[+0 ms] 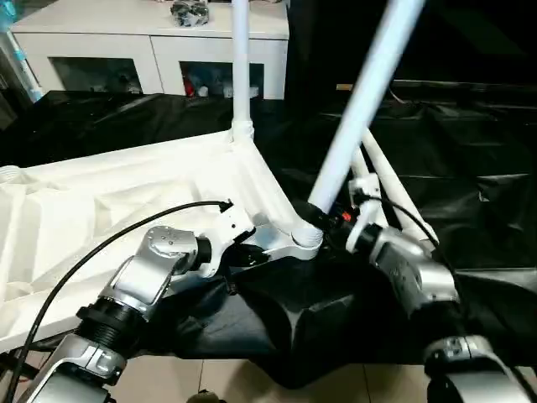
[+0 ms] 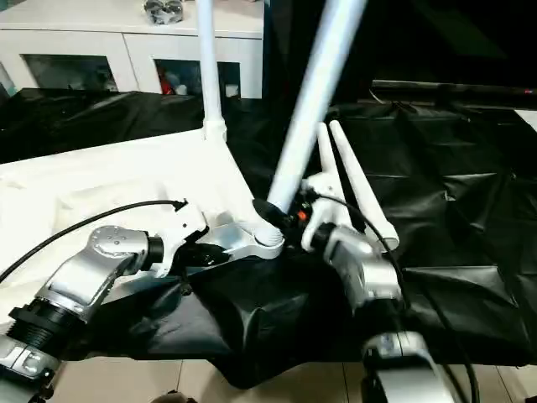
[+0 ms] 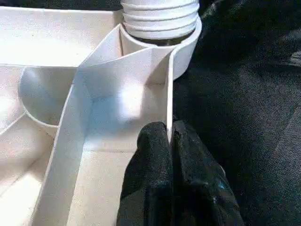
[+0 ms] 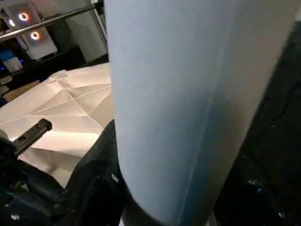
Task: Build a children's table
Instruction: Insert table leg to table base
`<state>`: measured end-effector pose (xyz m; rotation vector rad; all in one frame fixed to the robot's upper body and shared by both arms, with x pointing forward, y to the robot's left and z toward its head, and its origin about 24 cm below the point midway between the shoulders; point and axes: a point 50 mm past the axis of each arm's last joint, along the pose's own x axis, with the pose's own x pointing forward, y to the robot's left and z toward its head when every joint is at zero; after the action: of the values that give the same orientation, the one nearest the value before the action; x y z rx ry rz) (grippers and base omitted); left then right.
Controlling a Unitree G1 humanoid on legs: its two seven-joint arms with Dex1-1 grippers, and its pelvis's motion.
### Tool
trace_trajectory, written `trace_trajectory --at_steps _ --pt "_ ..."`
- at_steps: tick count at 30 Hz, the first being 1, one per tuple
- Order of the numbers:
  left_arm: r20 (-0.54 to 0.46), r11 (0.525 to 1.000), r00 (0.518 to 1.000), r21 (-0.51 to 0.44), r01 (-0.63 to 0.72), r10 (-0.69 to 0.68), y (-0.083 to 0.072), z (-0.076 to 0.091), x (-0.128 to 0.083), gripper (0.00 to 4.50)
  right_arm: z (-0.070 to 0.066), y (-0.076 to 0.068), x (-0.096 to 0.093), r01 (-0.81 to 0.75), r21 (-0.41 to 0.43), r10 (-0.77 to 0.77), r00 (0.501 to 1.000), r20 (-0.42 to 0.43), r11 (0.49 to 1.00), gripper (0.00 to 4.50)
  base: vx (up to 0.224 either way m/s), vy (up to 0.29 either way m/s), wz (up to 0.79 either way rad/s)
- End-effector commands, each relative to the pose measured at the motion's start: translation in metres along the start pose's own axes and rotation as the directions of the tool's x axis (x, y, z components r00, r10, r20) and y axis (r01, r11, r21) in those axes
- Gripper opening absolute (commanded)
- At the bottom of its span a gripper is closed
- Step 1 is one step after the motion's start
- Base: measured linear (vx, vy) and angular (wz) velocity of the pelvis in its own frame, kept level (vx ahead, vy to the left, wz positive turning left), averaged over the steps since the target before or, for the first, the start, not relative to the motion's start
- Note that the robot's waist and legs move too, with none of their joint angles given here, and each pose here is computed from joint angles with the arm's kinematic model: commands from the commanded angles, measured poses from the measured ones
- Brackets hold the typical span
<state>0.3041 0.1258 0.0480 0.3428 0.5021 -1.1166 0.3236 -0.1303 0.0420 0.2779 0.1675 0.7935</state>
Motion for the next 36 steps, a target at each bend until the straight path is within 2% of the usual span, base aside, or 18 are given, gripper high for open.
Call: trace_trajectory --at_steps 1,8,13,18,24,28,30,36 --pt "-0.012 0.998 0.998 -0.019 -0.055 0.055 0.007 -0.004 -0.004 0.0 -0.02 -0.008 -0.017 0.086 -0.053 -0.09 0.993 -0.077 0.995 1.91 0.0 0.0 0.0" --pt "-0.016 0.999 0.999 -0.008 -0.049 0.049 0.007 -0.003 -0.002 0.0 -0.024 0.002 -0.011 0.02 -0.172 -0.044 0.989 -0.139 0.985 1.91 0.0 0.0 0.0" --pt "-0.018 1.0 0.999 0.0 -0.027 0.027 0.006 -0.003 -0.001 0.0 -0.023 0.007 -0.003 -0.027 -0.195 -0.008 0.984 -0.177 0.98 1.91 0.0 0.0 0.0" --pt "-0.008 1.0 1.0 0.014 0.018 -0.018 0.002 -0.001 0.0 0.0 -0.031 0.007 0.0 -0.137 -0.18 0.076 0.948 -0.308 0.974 1.91 0.0 0.0 0.0" --pt "0.001 0.995 0.997 0.058 0.078 -0.078 -0.001 0.003 -0.001 0.0 -0.03 0.008 0.002 -0.225 -0.143 0.165 0.925 -0.342 0.964 1.91 0.0 0.0 0.0" --pt "0.019 0.979 0.984 0.108 0.175 -0.178 -0.008 0.009 -0.005 0.0 -0.029 0.011 -0.001 -0.347 -0.108 0.286 0.884 -0.369 0.932 1.91 0.0 0.0 0.0" --pt "0.011 0.969 0.976 0.124 0.215 -0.218 -0.012 0.01 -0.008 0.0 -0.031 0.013 -0.006 -0.406 -0.074 0.346 0.848 -0.402 0.911 1.91 0.0 0.0 0.0" --pt "-0.01 0.95 0.959 0.133 0.281 -0.282 -0.016 0.008 -0.014 0.0 -0.037 0.016 -0.015 -0.489 -0.024 0.426 0.783 -0.453 0.872 1.91 0.0 0.0 0.0"
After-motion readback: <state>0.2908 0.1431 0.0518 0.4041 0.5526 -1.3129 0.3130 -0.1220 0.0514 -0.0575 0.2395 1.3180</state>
